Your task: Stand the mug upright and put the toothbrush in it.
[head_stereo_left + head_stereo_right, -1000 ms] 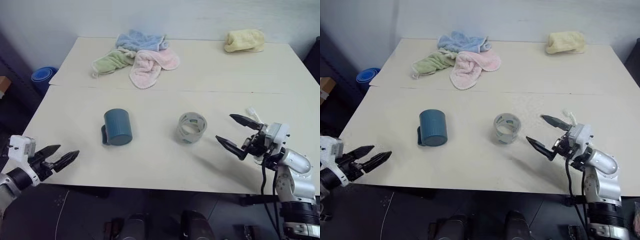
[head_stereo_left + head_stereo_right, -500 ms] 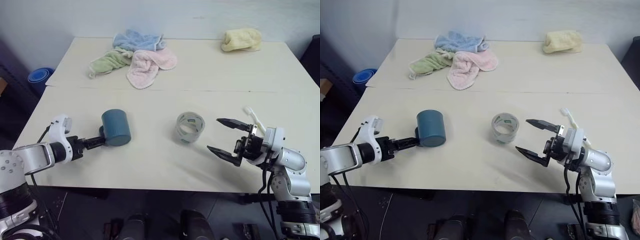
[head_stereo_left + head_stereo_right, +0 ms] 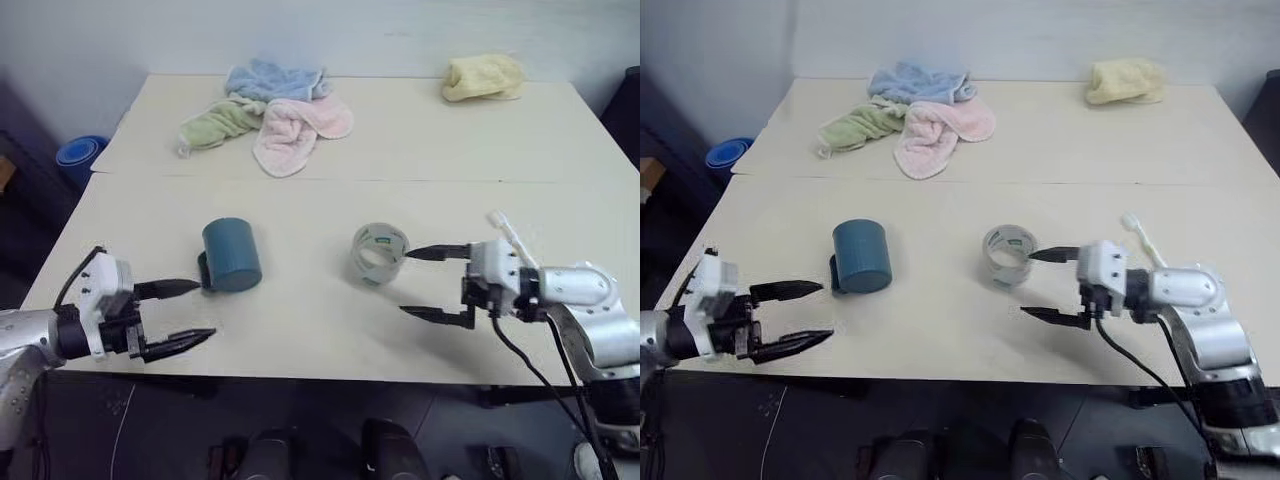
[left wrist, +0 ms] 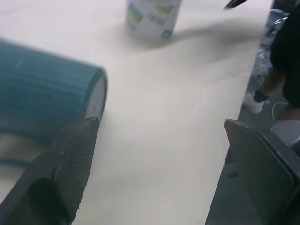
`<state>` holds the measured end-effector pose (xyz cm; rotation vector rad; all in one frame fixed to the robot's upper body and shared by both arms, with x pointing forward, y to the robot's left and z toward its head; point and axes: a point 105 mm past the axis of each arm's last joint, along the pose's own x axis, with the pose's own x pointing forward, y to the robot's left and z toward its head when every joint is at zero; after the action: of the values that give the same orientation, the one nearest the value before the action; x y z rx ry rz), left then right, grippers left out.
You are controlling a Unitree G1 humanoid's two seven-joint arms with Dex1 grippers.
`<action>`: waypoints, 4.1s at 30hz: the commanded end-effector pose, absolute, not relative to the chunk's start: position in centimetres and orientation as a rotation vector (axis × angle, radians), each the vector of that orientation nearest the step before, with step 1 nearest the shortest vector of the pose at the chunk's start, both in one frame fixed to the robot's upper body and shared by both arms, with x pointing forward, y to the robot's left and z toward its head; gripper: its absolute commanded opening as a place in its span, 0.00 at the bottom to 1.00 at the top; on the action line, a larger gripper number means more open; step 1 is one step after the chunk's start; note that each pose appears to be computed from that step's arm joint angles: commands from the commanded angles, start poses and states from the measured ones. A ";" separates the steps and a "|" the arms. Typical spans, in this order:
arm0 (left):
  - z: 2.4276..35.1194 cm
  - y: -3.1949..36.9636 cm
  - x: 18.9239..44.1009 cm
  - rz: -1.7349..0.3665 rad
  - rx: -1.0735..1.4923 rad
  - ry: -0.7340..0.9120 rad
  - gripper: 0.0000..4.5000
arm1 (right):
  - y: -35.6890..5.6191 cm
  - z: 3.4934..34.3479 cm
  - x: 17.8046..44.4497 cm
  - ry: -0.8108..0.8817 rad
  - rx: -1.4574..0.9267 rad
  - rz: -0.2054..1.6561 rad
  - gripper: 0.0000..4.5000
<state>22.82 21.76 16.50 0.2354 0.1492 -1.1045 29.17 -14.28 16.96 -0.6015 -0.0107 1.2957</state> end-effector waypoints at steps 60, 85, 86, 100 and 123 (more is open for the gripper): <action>16.5 23.5 23.8 -0.827 0.164 -0.042 1.00 | -39.1 24.3 31.7 0.241 -0.581 0.545 1.00; 15.5 28.5 25.2 -0.248 -0.312 0.449 1.00 | -17.4 18.6 28.0 -0.414 -0.424 1.197 1.00; 15.2 28.1 25.8 -0.222 -0.314 0.476 1.00 | -17.3 18.6 28.0 -0.412 -0.423 1.191 1.00; 12.2 24.1 32.8 -0.125 -0.250 0.701 1.00 | -17.1 19.5 27.3 -0.424 -0.395 1.122 1.00; 8.5 20.4 34.2 -0.274 -0.177 0.862 0.13 | -19.1 18.4 27.0 -0.380 -0.389 1.050 1.00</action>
<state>35.50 21.52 12.21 -0.1377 0.7160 -0.2325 27.24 -18.48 17.42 -0.3641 -0.3383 1.0770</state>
